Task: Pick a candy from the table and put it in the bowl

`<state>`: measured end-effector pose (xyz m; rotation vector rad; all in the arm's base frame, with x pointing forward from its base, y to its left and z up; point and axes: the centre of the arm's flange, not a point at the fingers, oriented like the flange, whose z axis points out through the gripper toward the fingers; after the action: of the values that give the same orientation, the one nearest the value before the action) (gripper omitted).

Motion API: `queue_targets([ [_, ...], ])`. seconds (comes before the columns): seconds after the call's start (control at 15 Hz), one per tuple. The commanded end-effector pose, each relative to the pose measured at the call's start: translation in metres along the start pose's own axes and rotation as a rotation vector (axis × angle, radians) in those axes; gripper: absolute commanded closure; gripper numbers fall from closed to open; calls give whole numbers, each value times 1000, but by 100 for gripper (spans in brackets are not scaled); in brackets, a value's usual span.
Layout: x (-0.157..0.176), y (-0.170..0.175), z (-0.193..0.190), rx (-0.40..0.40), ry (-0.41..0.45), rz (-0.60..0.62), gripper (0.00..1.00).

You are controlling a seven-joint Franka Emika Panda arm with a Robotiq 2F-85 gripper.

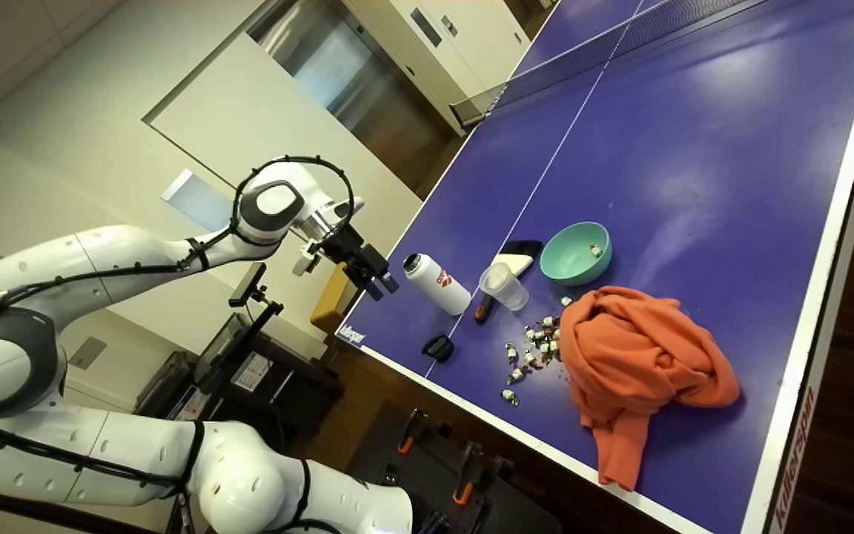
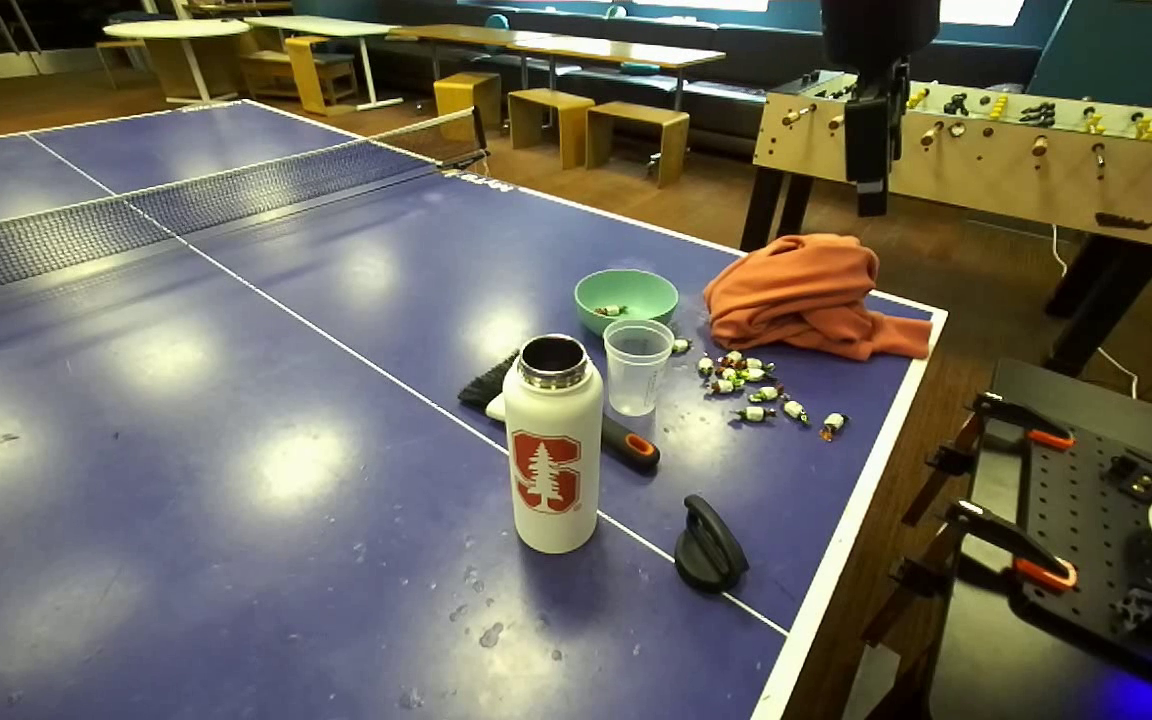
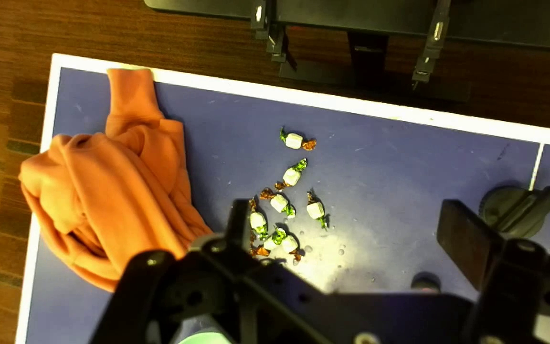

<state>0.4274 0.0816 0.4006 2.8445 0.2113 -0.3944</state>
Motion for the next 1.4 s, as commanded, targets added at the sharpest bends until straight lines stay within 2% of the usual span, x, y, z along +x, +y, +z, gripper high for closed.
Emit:
queue_targets([
  [0.0,-2,17,28,60,19,-86,0],
  [0.27,1,42,82,159,71,-242,0],
  [0.47,7,39,119,244,95,-309,0],
  [0.53,8,38,127,247,66,-285,0],
  [0.6,4,42,112,221,74,-277,0],
  [0.93,6,38,128,232,40,-280,0],
  [1.33,22,39,147,242,160,-350,0],
])
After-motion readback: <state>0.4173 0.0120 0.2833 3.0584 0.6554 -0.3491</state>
